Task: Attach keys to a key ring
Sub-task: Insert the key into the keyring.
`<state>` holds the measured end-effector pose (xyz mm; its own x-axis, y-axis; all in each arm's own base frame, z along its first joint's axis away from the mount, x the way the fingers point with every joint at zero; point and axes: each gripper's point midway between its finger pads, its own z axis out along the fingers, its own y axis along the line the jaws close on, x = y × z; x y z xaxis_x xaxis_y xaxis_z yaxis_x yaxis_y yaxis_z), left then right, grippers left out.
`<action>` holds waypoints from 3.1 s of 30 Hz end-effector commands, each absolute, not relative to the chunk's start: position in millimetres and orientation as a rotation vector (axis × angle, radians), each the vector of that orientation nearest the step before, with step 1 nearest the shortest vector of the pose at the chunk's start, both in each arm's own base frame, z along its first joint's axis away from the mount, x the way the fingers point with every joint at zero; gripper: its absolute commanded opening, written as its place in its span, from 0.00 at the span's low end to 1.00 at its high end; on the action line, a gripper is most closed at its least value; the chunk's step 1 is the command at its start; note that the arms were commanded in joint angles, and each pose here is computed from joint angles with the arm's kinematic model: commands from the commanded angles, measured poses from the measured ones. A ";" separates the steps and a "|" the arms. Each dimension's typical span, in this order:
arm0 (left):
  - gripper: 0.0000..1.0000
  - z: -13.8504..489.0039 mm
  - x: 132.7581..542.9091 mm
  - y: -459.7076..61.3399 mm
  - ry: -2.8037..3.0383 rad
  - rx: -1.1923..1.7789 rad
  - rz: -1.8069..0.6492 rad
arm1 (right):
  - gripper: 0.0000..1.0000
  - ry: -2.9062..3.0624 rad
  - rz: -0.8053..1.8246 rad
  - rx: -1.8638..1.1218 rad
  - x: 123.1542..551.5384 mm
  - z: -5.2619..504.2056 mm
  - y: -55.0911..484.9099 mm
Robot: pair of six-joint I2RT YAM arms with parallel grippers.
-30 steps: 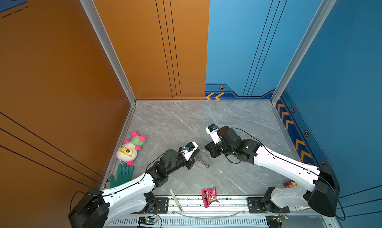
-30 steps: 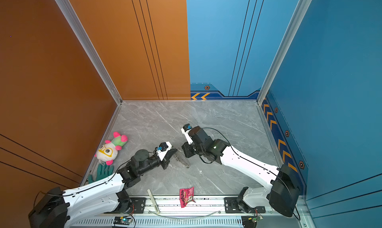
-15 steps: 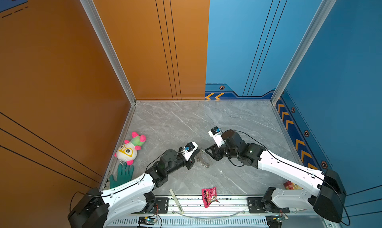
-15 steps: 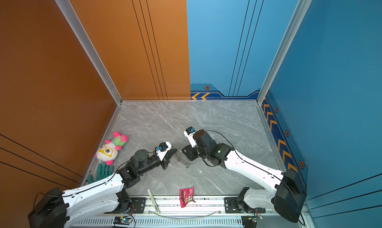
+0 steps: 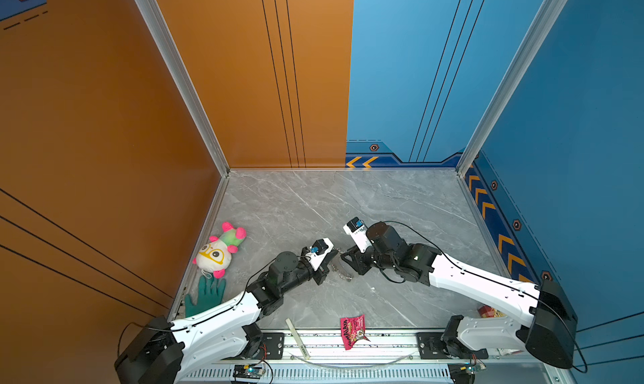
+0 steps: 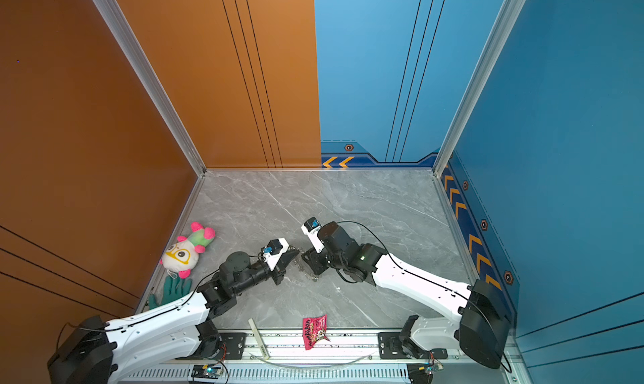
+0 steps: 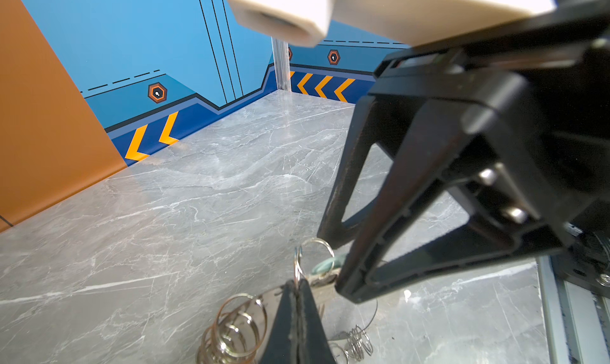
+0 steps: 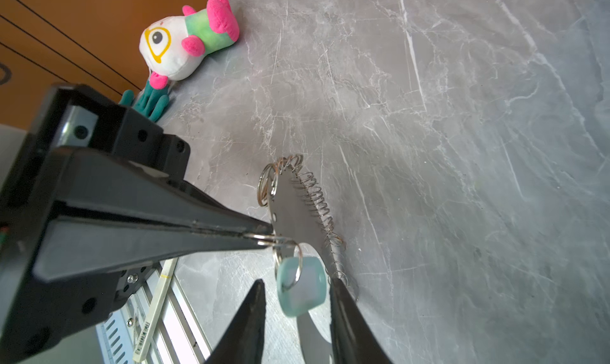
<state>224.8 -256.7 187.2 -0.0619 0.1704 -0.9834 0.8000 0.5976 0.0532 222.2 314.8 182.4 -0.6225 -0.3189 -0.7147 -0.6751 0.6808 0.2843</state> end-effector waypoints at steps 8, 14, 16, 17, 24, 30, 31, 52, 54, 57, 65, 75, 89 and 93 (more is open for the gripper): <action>0.00 194.5 223.3 -257.7 1.546 0.825 -0.662 | 0.27 2.227 0.625 -0.728 232.5 191.2 302.2; 0.00 193.5 223.6 -258.1 1.549 0.827 -0.662 | 0.28 2.218 0.636 -0.720 232.1 195.5 302.2; 0.00 193.6 223.5 -258.2 1.549 0.827 -0.663 | 0.28 2.216 0.626 -0.709 233.8 196.5 300.6; 0.00 193.7 223.6 -258.1 1.548 0.827 -0.662 | 0.28 2.215 0.623 -0.707 234.0 196.9 300.0; 0.00 194.8 222.6 -258.1 1.543 0.828 -0.666 | 0.28 2.220 0.603 -0.696 237.8 195.0 298.5; 0.00 194.9 222.9 -257.8 1.544 0.826 -0.663 | 0.29 2.222 0.599 -0.692 238.5 194.9 298.3; 0.00 194.1 223.1 -257.5 1.547 0.826 -0.663 | 0.29 2.220 0.600 -0.692 238.4 195.9 298.0; 0.00 194.2 227.7 -253.9 1.556 0.799 -0.635 | 0.70 2.171 0.489 -0.753 220.3 208.2 290.2; 0.00 194.4 227.8 -253.9 1.556 0.798 -0.635 | 0.76 2.169 0.440 -0.774 219.3 203.4 290.6; 0.00 194.4 228.4 -253.8 1.558 0.794 -0.634 | 0.80 2.171 0.391 -0.797 219.7 197.6 294.1; 0.00 194.8 229.5 -253.0 1.559 0.787 -0.637 | 0.87 2.145 0.307 -0.851 220.4 192.4 309.7; 0.00 196.5 228.6 -253.3 1.555 0.786 -0.646 | 0.91 2.131 0.191 -0.820 230.5 187.4 306.2; 0.00 194.4 229.0 -253.0 1.561 0.787 -0.642 | 0.87 2.101 0.071 -0.756 240.9 204.3 287.4; 0.00 194.1 229.2 -252.9 1.562 0.787 -0.640 | 0.87 2.095 0.084 -0.749 239.1 208.7 284.6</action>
